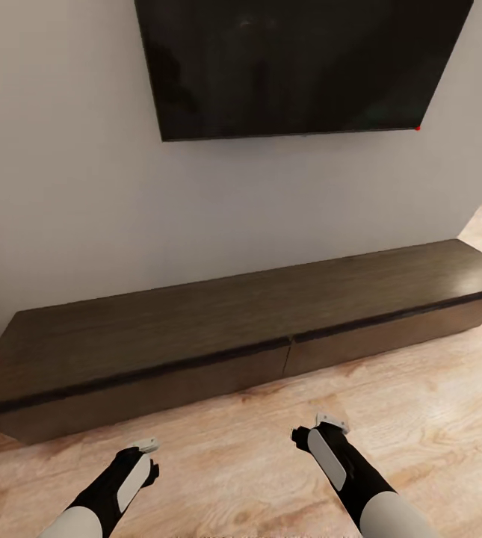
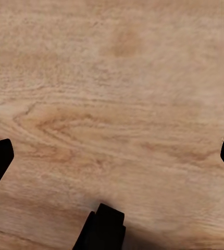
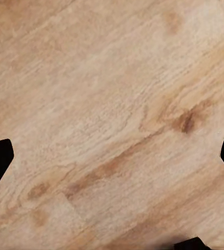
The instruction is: Place each of the two pumpkins and all three candles from the living room inside a cabinet in the living room (use any cabinet), then make sure every cabinet is closed, and position the cauldron so it is next to a table in the living room.
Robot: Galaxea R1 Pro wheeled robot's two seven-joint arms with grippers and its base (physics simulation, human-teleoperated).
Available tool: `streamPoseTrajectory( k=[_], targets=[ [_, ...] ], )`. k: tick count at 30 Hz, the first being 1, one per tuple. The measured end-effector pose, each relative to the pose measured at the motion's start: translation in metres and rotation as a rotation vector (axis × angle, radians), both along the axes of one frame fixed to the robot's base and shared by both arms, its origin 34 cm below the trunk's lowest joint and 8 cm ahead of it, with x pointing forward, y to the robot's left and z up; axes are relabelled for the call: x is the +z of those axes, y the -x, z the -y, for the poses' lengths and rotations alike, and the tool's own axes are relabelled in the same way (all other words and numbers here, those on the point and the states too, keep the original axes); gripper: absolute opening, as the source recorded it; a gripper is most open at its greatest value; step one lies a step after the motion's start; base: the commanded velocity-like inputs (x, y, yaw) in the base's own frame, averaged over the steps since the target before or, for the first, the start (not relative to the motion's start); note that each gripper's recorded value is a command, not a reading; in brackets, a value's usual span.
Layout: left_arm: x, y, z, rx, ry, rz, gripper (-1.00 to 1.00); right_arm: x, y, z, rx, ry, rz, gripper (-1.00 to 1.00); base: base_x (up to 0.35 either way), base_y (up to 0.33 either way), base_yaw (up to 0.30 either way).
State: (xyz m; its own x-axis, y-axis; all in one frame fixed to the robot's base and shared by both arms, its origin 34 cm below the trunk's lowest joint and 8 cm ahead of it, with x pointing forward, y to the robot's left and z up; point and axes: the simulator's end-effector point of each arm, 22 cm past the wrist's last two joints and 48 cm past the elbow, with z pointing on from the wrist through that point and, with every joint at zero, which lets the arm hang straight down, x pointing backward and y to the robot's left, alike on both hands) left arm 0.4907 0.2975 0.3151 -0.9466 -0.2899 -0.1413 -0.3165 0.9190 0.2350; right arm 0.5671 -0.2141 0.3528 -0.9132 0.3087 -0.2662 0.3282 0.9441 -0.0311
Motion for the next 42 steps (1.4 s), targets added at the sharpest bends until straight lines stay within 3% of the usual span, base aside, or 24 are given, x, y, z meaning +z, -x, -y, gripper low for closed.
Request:
streamPoseTrajectory(
  k=[29,42],
  targets=[
    [-0.02,0.024,-0.001,0.008,-0.017,-0.034,1.0,-0.022,0.017,0.005,-0.017,0.014,-0.036,1.0,-0.003,0.0,-0.194],
    [-0.026,0.03,0.0,0.009,-0.016,-0.05,1.0,-0.029,0.021,0.006,-0.023,0.016,-0.043,1.0,-0.119,0.0,-0.188]
  ],
)
